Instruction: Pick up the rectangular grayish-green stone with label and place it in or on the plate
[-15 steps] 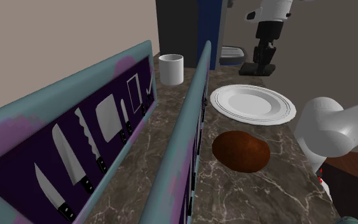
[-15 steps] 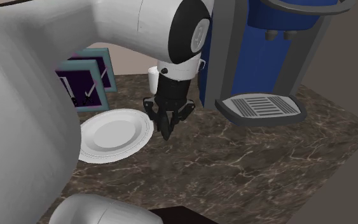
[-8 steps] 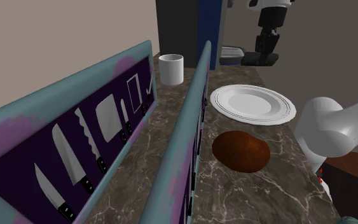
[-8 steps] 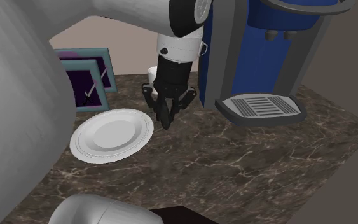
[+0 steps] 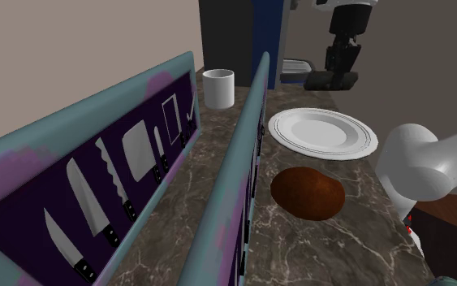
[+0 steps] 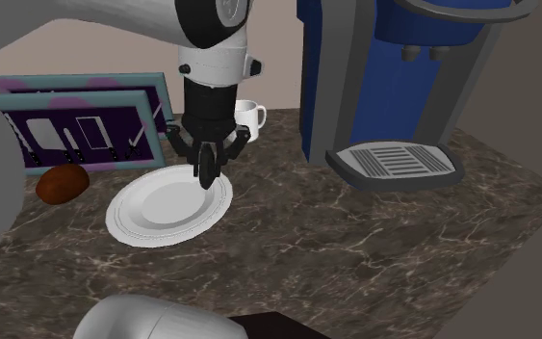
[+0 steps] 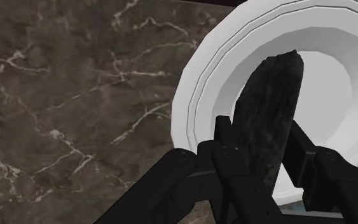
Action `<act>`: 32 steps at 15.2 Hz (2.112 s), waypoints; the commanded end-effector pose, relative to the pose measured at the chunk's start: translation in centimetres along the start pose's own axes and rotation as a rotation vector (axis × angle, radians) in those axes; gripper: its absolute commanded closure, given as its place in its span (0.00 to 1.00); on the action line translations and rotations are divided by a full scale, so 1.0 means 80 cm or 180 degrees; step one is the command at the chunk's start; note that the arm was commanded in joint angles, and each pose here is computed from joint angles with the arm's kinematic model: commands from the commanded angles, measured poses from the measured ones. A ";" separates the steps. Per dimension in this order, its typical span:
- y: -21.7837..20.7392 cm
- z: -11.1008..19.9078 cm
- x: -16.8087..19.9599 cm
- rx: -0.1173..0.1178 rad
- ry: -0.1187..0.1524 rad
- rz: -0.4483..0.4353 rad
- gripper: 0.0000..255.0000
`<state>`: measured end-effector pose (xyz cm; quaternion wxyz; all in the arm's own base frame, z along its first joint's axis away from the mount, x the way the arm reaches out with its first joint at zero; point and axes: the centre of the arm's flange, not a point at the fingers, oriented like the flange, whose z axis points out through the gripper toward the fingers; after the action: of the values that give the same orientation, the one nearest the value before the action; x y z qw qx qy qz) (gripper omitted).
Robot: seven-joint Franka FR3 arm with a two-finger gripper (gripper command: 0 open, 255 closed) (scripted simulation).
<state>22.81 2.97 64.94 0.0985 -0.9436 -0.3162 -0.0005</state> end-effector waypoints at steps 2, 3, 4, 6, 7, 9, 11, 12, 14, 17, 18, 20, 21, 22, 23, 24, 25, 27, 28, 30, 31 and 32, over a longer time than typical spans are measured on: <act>-0.046 0.011 0.015 0.0003 0.0000 0.0004 1.00; -0.061 0.015 0.020 0.0003 0.0000 0.0004 1.00; -0.076 0.018 0.025 0.0003 0.0000 0.0004 1.00; -0.100 0.024 0.033 0.0003 0.0000 0.0004 1.00; -0.099 0.031 0.033 0.0003 0.0000 0.0004 1.00; -0.097 0.043 0.032 0.0003 0.0000 0.0004 1.00; -0.094 0.056 0.031 0.0003 0.0000 0.0004 1.00; -0.093 0.063 0.031 0.0003 0.0000 0.0004 1.00; -0.090 0.076 0.030 0.0003 0.0000 0.0004 1.00; -0.087 0.095 0.029 0.0003 0.0000 0.0004 1.00; -0.085 0.105 0.028 0.0003 0.0000 0.0004 1.00; -0.085 0.105 0.028 0.0003 0.0000 0.0004 1.00; -0.085 0.105 0.028 0.0003 0.0000 0.0004 1.00; -0.085 0.105 0.028 0.0003 0.0000 0.0004 1.00; -0.085 0.105 0.028 0.0003 0.0000 0.0004 1.00; -0.085 0.105 0.028 0.0003 0.0000 0.0004 1.00; -0.085 0.105 0.028 0.0003 0.0000 0.0004 1.00; -0.085 0.105 0.028 0.0003 0.0000 0.0004 0.00; -0.085 0.105 0.028 0.0003 0.0000 0.0004 0.00; -0.085 0.105 0.028 0.0003 0.0000 0.0004 0.00; -0.085 0.105 0.028 0.0003 0.0000 0.0004 0.00; -0.085 0.105 0.028 0.0003 0.0000 0.0004 0.00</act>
<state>20.04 11.18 58.09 0.0990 -0.9437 -0.3156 -0.0003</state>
